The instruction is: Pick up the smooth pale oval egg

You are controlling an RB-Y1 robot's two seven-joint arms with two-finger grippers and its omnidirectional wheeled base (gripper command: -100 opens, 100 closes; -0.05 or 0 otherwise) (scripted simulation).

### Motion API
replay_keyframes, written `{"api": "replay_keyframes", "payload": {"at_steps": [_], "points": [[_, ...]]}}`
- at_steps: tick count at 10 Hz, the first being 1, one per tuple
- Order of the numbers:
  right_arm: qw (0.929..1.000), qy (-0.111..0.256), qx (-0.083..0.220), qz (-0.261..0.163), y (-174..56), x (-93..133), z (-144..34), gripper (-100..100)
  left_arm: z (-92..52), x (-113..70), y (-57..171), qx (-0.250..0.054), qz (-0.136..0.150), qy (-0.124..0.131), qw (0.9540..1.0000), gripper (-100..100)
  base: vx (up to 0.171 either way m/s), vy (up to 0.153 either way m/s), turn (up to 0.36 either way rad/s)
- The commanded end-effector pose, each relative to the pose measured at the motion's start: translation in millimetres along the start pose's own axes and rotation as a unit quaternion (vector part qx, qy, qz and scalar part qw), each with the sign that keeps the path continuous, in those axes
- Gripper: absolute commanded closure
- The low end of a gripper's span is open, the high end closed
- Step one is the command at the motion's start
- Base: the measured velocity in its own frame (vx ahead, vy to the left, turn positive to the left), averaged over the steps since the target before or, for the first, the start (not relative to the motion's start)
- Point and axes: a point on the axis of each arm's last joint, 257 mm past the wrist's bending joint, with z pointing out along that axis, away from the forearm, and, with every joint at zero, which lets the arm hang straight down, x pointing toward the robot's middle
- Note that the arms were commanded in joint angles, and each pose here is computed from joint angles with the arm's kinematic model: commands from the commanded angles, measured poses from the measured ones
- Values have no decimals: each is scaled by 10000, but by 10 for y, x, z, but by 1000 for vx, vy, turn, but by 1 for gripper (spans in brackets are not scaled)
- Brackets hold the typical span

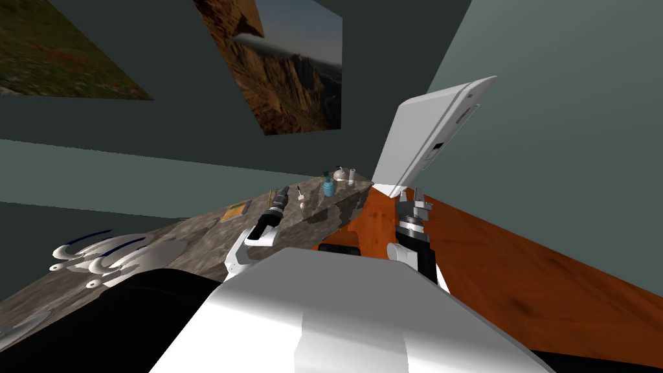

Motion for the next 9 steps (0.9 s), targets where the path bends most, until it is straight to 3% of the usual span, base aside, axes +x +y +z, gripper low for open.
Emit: {"api": "replay_keyframes", "payload": {"at_steps": [1, 9], "points": [[10000, 0, 0, 0, 0, 0, 0, 0, 4, -7, 96, -169, 40, 12, 9998, -100, -5, 2, -45], [10000, 0, 0, 0, 0, 0, 0, 0, -44, -150, 585, -1130, 296, 92, 9931, -100, 2, -2, -66]]}}
